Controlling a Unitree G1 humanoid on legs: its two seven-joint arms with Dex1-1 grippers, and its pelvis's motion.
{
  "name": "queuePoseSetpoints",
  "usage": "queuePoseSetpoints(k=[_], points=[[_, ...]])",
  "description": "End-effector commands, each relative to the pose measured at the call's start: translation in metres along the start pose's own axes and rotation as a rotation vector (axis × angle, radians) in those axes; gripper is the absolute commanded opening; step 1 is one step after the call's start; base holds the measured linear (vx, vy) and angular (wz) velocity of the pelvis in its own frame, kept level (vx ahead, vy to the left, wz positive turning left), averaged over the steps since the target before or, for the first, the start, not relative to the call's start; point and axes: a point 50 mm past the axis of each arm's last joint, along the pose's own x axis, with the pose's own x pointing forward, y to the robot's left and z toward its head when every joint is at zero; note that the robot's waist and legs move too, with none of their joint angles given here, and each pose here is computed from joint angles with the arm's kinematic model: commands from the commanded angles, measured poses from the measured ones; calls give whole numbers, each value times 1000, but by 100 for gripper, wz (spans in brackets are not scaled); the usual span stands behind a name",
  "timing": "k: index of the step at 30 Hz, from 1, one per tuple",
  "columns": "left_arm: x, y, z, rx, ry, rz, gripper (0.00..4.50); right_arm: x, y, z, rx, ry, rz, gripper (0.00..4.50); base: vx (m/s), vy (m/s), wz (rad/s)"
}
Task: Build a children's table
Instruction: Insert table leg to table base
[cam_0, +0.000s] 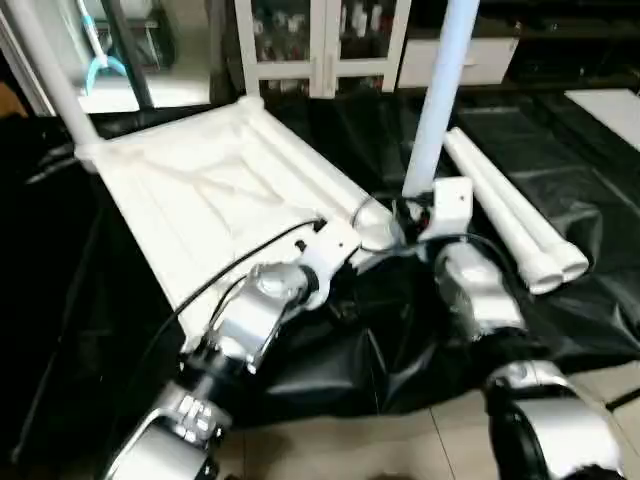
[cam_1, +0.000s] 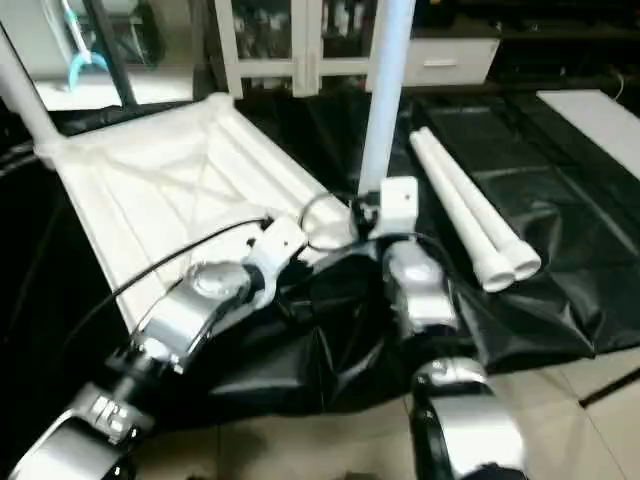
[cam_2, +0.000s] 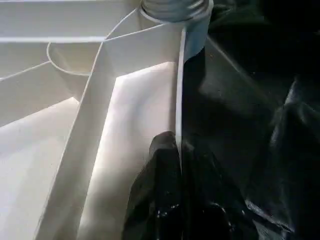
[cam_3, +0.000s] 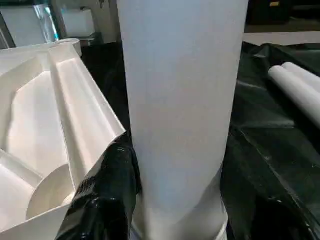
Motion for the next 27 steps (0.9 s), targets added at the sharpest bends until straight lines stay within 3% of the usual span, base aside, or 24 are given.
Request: queuePoseSetpoints(k=[1,8,10,12,13,20,27], points=[[-3,8,3,35,-24,56,0,-10,25,-45,96,166,82,190,0,0,0],[-17,13,-15,52,-26,9,0,-11,15,-26,83,33,189,190,0,0,0],[-26,16,-24,65,-31,-31,0,-15,1,-13,45,-36,239,260,0,0,0],[-32,16,-29,82,-41,-87,0,-19,-9,-6,41,-64,301,260,0,0,0],[-35,15,-31,90,-46,-112,0,-21,-13,-3,37,-70,332,280,0,0,0],[-52,1,-38,149,-75,-332,0,-43,-41,10,-39,-18,609,347,0,0,0],[-56,-4,-43,164,-60,-389,0,-55,-57,21,-41,-1,745,347,0,0,0]])
